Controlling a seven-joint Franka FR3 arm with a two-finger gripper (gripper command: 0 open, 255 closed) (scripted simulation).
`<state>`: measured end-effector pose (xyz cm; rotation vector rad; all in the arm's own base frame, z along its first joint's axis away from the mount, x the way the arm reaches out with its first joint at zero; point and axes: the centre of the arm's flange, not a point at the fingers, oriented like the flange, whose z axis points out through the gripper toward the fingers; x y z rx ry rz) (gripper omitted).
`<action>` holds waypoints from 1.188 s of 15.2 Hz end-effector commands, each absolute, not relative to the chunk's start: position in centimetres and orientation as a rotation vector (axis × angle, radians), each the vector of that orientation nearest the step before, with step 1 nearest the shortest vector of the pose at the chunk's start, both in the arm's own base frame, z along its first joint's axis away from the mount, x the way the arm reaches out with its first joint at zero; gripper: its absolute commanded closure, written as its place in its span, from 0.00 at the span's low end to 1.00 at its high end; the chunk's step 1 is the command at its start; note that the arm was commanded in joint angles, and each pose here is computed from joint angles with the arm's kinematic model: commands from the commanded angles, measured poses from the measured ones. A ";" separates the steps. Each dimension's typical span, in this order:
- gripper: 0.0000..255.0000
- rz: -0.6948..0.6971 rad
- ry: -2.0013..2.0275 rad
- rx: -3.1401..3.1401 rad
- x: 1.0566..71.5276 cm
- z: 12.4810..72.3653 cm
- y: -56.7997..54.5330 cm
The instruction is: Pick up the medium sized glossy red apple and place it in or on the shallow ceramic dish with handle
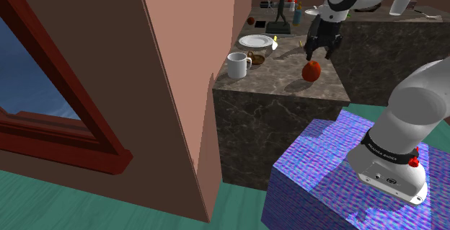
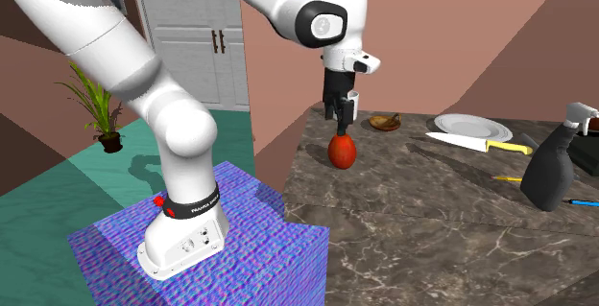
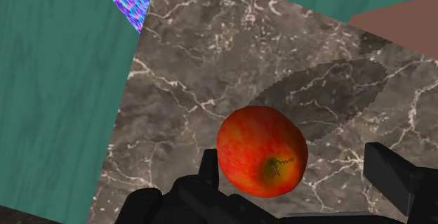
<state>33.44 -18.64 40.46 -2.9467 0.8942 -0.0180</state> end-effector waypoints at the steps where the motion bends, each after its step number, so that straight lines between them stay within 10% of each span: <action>1: 0.00 -0.029 0.928 -2.934 33.4 39.2 -19.6; 15: 0.00 -0.029 0.928 -2.934 33.5 35.7 -19.4; 16: 1.00 -0.029 0.928 -2.934 33.5 35.7 -19.4; 18: 1.00 -0.029 0.928 -2.934 33.5 35.7 -19.4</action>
